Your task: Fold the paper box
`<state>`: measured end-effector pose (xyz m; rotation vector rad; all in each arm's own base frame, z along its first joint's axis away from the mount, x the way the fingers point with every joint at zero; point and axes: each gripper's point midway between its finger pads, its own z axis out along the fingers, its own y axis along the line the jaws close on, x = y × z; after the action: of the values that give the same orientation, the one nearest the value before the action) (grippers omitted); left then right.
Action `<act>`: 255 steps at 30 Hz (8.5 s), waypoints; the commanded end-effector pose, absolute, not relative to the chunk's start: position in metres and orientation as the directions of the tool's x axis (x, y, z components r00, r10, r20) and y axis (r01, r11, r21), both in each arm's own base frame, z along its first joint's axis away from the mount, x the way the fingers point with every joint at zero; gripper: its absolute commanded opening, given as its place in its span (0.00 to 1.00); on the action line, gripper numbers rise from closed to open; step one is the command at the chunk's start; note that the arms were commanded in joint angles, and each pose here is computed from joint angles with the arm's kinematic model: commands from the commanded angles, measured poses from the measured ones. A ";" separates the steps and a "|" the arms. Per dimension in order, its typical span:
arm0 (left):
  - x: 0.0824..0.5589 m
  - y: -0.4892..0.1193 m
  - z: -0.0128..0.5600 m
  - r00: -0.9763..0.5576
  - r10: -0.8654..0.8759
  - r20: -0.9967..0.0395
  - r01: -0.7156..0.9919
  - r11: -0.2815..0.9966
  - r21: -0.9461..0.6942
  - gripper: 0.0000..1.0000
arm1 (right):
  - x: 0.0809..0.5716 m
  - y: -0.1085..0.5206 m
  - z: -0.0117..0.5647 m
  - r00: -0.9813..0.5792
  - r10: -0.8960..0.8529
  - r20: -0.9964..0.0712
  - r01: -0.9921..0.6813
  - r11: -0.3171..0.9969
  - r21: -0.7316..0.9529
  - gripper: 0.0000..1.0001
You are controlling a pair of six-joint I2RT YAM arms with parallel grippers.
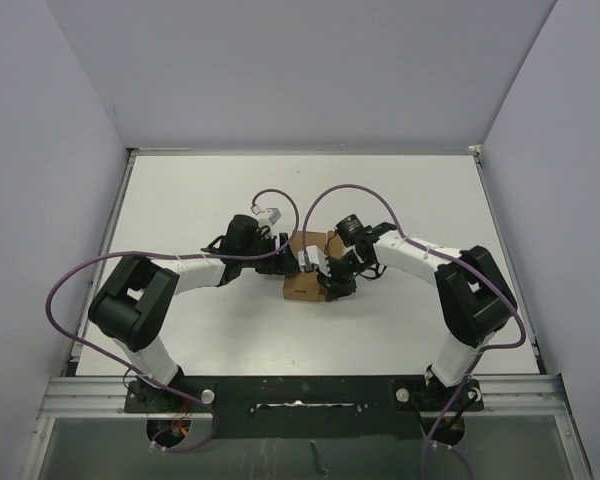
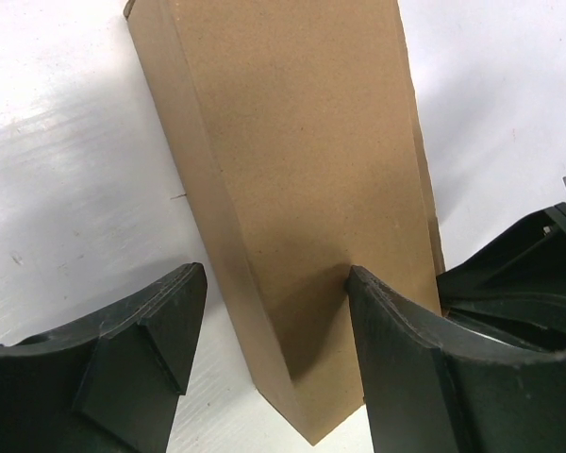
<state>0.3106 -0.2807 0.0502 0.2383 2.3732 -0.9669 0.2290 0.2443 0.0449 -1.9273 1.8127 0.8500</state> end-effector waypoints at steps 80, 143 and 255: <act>0.309 -0.302 0.063 -0.831 -0.056 -0.554 0.362 0.701 -0.615 0.59 | 0.248 0.254 0.064 -0.066 -0.718 -0.693 -0.993 -0.022 0.117 0.00; 0.255 -0.283 0.067 -0.868 -0.076 -0.491 0.314 0.682 -0.660 0.29 | 0.404 0.230 0.076 -0.256 -0.649 -0.716 -0.954 0.290 0.078 0.00; 0.329 -0.273 0.041 -0.709 -0.662 -0.244 -0.247 0.556 -0.794 0.55 | 0.151 0.265 0.064 0.670 -0.372 -0.643 -0.676 -0.664 -0.320 0.52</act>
<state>0.3231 -0.2680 0.0411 -0.7324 2.2689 -1.0395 0.1447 0.2579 0.0650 -2.3413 0.8217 0.7758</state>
